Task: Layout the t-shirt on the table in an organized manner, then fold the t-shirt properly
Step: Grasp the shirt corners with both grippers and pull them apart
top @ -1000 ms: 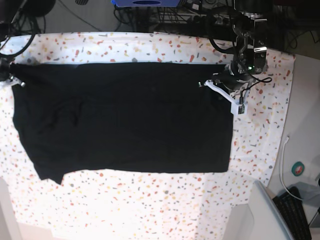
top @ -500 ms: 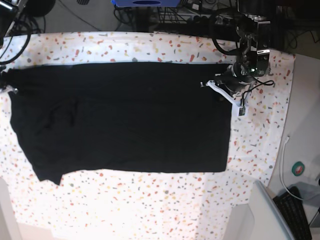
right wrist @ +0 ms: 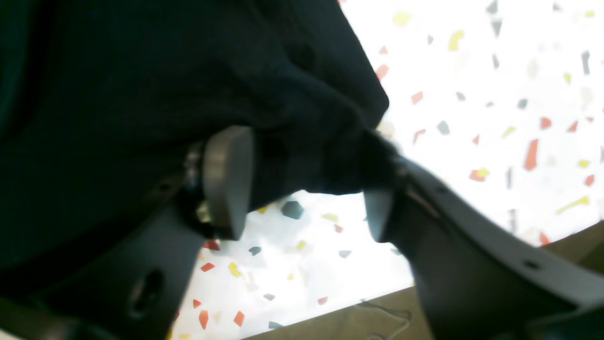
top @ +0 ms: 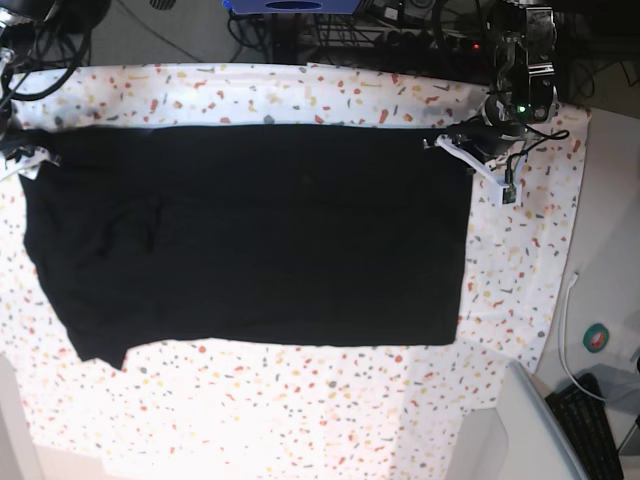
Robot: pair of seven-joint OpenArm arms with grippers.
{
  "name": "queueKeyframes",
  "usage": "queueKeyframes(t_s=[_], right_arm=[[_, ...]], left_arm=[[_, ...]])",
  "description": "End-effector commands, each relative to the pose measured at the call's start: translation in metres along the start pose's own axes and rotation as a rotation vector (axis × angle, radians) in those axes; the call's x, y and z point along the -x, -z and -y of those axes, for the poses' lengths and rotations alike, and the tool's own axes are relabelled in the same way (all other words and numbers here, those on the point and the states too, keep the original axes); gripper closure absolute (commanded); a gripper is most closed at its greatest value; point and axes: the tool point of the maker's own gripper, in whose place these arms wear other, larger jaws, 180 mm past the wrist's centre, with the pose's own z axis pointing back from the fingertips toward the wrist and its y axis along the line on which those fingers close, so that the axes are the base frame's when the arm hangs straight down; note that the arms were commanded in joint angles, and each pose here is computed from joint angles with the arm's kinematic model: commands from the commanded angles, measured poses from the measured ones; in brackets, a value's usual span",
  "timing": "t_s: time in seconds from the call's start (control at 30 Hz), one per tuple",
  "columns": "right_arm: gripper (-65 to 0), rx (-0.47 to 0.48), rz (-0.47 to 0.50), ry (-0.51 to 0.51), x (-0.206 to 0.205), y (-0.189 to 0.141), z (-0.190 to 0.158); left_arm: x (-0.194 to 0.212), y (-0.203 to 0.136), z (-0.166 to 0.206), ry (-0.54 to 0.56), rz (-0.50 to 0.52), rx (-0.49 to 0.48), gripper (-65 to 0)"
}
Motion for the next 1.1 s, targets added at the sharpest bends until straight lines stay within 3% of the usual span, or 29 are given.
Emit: queueKeyframes(t_s=[0.0, 0.27, 0.5, 0.6, 0.9, 1.07], right_arm=[[-37.5, 0.012, 0.051, -0.01, -0.014, -0.005, 0.005], [-36.0, 0.03, 0.002, -0.002, -0.001, 0.006, 0.019], [-7.4, 0.033, -0.017, 0.008, 0.006, 0.014, 0.026], [-0.8, 0.032, -0.018, 0.005, 0.006, 0.014, 0.026], [0.0, 0.077, -0.019, -0.037, -0.008, 0.012, 0.051], [0.0, 0.053, -0.026, -0.053, -0.008, 0.015, 0.048]], left_arm=[[-0.01, 0.0, -0.004, 0.007, 0.03, -0.005, 0.0], [0.012, 0.017, -0.015, -0.017, -0.004, -0.03, 0.0], [0.013, 0.017, -0.016, -0.019, -0.007, -0.032, 0.0], [0.015, 0.018, -0.017, -0.019, -0.013, -0.034, 0.0], [0.027, 0.028, -0.037, -0.021, -0.067, -0.069, 0.0], [0.02, 0.029, -0.039, -0.015, -0.056, -0.072, 0.0]])
